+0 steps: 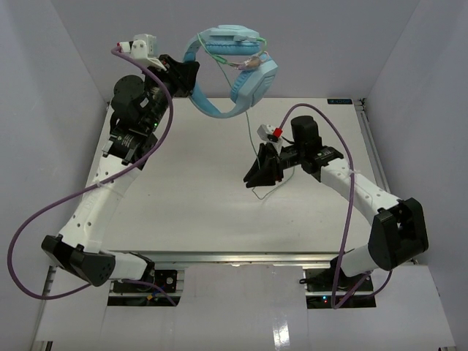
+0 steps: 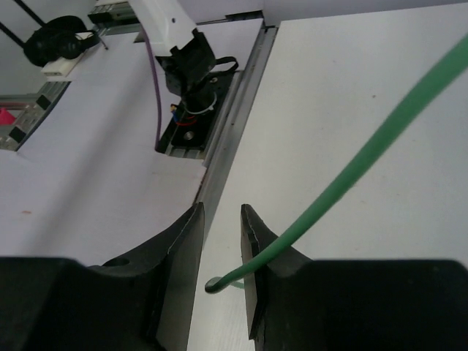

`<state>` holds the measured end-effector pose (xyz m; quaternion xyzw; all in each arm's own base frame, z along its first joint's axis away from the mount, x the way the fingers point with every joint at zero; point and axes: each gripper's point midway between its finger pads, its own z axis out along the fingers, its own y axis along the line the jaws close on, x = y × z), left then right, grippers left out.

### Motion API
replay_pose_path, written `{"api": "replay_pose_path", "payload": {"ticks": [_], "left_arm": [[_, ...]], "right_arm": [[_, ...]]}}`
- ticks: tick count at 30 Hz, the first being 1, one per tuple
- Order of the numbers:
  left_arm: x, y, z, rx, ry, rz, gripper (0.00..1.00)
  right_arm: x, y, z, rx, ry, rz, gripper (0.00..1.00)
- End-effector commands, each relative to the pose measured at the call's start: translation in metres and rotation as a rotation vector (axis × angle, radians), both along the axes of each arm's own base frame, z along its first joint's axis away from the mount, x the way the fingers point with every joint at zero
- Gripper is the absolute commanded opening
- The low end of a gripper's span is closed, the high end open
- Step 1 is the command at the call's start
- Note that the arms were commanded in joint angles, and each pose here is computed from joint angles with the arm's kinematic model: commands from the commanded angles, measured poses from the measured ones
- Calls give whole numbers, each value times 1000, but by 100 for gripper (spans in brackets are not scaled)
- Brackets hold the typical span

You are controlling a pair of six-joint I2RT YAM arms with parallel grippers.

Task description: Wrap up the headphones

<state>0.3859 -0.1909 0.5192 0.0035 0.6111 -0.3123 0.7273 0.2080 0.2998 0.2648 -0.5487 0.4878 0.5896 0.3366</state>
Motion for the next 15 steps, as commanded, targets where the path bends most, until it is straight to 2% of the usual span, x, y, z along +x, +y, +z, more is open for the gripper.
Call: {"api": "replay_pose_path", "payload": {"ticks": [1, 7, 15], "left_arm": [[-5, 26, 50, -23, -112, 127, 0], [25, 32, 42, 63, -97, 231, 0], [63, 35, 4, 203, -32, 334, 0]], "right_arm": [[-39, 1, 8, 47, -33, 105, 33], [-58, -7, 13, 61, -93, 86, 37], [-79, -3, 15, 63, -141, 108, 40]]}}
